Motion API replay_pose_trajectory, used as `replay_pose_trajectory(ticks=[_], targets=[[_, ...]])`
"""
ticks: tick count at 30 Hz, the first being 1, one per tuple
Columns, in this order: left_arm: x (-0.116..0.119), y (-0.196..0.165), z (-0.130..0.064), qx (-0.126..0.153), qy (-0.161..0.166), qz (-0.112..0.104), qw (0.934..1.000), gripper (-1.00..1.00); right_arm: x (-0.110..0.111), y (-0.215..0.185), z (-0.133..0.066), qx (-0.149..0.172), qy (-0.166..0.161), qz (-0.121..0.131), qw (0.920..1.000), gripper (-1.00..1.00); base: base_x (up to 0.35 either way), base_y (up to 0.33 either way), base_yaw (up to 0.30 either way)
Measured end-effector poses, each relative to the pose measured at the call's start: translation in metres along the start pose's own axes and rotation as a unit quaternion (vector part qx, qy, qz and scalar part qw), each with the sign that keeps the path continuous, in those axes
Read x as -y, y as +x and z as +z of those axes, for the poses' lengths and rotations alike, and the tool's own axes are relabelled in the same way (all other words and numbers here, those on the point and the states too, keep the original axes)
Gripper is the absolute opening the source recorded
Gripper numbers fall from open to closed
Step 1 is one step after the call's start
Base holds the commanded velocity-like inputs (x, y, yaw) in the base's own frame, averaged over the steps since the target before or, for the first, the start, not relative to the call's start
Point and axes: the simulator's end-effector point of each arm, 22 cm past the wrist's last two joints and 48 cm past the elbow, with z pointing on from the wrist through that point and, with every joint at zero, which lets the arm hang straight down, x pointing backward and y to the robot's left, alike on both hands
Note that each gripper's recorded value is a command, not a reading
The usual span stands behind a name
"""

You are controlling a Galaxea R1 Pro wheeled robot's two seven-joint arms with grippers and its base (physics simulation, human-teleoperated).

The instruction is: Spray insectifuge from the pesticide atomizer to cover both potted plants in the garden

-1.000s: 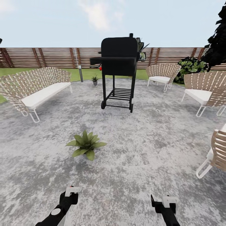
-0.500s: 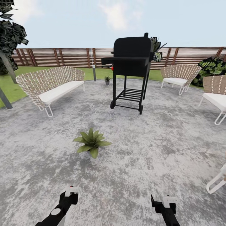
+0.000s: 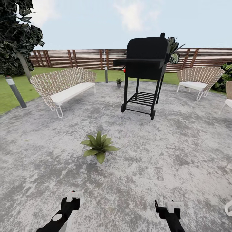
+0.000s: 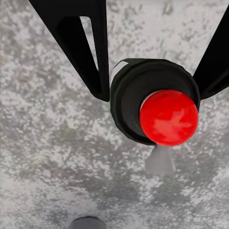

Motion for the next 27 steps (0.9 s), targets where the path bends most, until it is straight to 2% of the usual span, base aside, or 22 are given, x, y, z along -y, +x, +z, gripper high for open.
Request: replay_pose_trajectory(ticks=[3,5,7,9,10,11,13,15,17,20,21,23,24,27], targets=[[0.001,0.002,0.000,-0.003,0.001,0.000,1.0000,-1.00,0.000,-0.001,0.000,0.001,0.000,-0.001,1.0000,1.00,0.001,0.000,0.002],[0.002,-0.004,0.002,0.000,0.007,0.011,0.9999,-1.00,-0.026,-0.006,-0.001,0.011,-0.043,-0.069,0.9966,1.00,0.000,0.000,0.000],[0.000,-0.005,0.002,0.000,0.025,0.022,0.9994,-1.00,-0.047,-0.013,-0.001,0.025,-0.073,-0.110,0.9909,1.00,0.000,0.000,0.000],[0.001,-0.003,0.000,-0.005,0.068,0.045,0.9967,-1.00,-0.068,-0.030,-0.002,0.047,-0.101,-0.139,0.9840,1.00,0.000,0.000,0.000],[0.006,0.001,-0.004,-0.012,0.109,0.062,0.9920,-1.00,-0.088,-0.042,-0.004,0.063,-0.129,-0.156,0.9773,1.00,0.000,0.000,0.000],[0.010,0.004,-0.007,-0.017,0.136,0.074,0.9877,-1.00,-0.103,-0.047,-0.007,0.070,-0.152,-0.166,0.9719,1.00,0.000,0.000,0.000],[0.018,0.007,-0.014,-0.024,0.182,0.095,0.9785,-1.00,-0.127,-0.048,-0.012,0.066,-0.196,-0.181,0.9614,1.00,0.000,0.000,0.000],[0.021,0.007,-0.019,-0.028,0.207,0.111,0.9716,-1.00,-0.140,-0.047,-0.013,0.053,-0.225,-0.189,0.9544,1.00,0.000,0.000,0.000],[0.022,0.009,-0.024,-0.037,0.235,0.139,0.9613,-1.00,-0.154,-0.053,-0.011,0.037,-0.257,-0.197,0.9454,1.00,0.000,0.000,0.000],[0.028,0.015,-0.033,-0.068,0.278,0.180,0.9412,-1.00,-0.174,-0.067,-0.011,0.020,-0.307,-0.204,0.9293,1.00,0.000,0.000,0.000],[0.030,0.016,-0.035,-0.074,0.285,0.187,0.9371,-1.00,-0.178,-0.070,-0.012,0.018,-0.317,-0.205,0.9259,1.00,0.000,0.000,0.000],[0.037,0.020,-0.043,-0.096,0.314,0.213,0.9204,-1.00,-0.194,-0.079,-0.017,0.010,-0.356,-0.207,0.9111,1.00,0.000,0.000,0.000],[0.039,0.020,-0.045,-0.100,0.321,0.220,0.9157,-1.00,-0.199,-0.080,-0.020,0.007,-0.367,-0.207,0.9066,1.00,0.000,0.000,0.000],[0.050,0.022,-0.057,-0.116,0.359,0.258,0.8892,-1.00,-0.230,-0.087,-0.035,-0.005,-0.423,-0.207,0.8822,1.00,0.000,0.000,0.000]])
